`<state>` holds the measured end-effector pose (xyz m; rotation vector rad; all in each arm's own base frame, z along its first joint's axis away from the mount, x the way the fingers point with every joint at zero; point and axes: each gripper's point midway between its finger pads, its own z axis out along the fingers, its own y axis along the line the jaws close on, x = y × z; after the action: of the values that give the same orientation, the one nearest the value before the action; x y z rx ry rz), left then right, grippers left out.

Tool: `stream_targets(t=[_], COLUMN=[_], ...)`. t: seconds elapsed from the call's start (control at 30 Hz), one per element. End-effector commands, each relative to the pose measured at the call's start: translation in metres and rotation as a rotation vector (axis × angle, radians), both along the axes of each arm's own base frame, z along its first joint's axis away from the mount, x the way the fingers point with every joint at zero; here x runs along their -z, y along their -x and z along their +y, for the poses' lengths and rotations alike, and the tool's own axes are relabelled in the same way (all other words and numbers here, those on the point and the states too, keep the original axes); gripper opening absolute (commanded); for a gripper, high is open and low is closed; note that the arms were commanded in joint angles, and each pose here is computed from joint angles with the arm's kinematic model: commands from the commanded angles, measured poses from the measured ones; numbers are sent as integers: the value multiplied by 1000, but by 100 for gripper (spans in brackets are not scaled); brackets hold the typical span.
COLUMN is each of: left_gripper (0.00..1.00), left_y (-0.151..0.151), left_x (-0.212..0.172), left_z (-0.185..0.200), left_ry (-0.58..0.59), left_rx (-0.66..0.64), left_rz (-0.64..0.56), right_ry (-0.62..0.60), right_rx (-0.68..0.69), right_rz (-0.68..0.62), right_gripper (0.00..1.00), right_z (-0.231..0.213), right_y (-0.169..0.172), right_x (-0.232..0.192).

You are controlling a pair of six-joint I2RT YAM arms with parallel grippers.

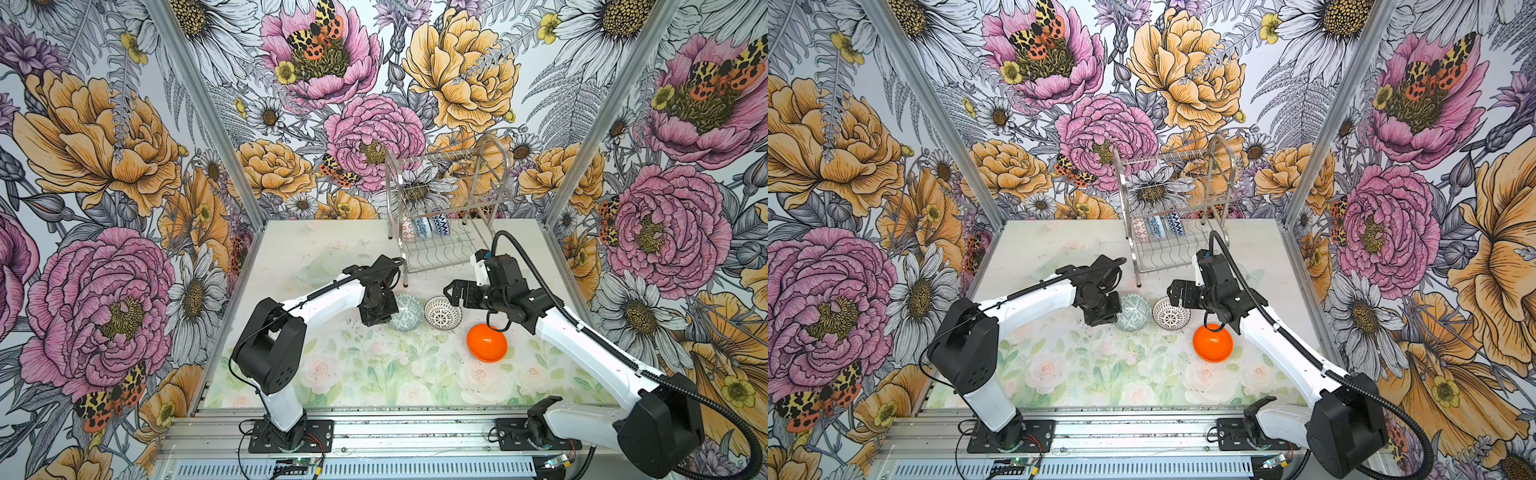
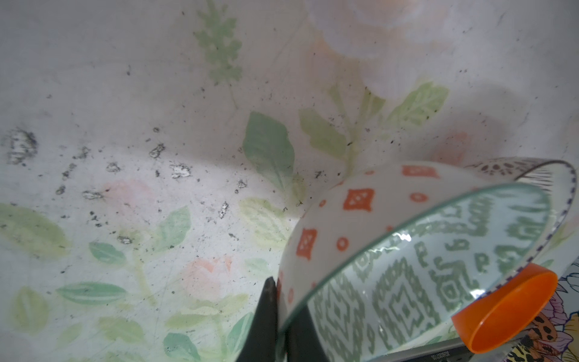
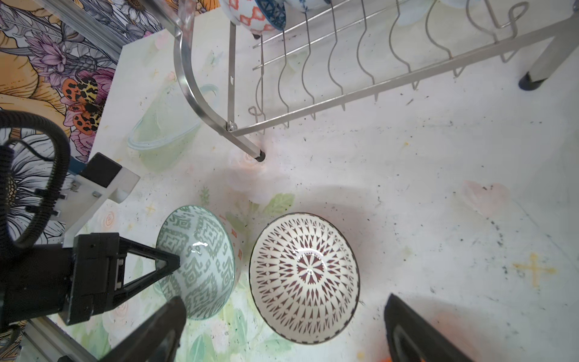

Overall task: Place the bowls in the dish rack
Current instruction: 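Lift the green-patterned bowl toward the right gripper while the right gripper approaches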

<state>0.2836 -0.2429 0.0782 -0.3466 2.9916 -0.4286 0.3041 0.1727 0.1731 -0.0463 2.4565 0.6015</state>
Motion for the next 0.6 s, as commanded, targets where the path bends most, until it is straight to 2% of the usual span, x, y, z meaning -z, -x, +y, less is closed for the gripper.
stream_targets(t=[0.0,0.33,0.4,0.47,0.53,0.57], left_gripper=[0,4,15,19,31,33], left_y=[-6,-4,-4,-6,-10,-11], left_x=[8,23,22,19,13,11], left_z=[-11,0,3,5,6,7], left_ry=[11,-5,-4,2,16,21], left_rx=[6,25,26,24,21,20], left_rz=[-21,11,5,-3,-20,-26], right_ry=[1,32,39,45,49,52], right_rx=[-14,1,-10,-20,-24,-24], right_rz=[5,34,33,37,37,34], right_gripper=[99,99,99,99,99,99], right_z=[0,10,15,21,26,28], right_y=[10,7,6,6,6,6], right_x=[-2,9,8,9,9,8])
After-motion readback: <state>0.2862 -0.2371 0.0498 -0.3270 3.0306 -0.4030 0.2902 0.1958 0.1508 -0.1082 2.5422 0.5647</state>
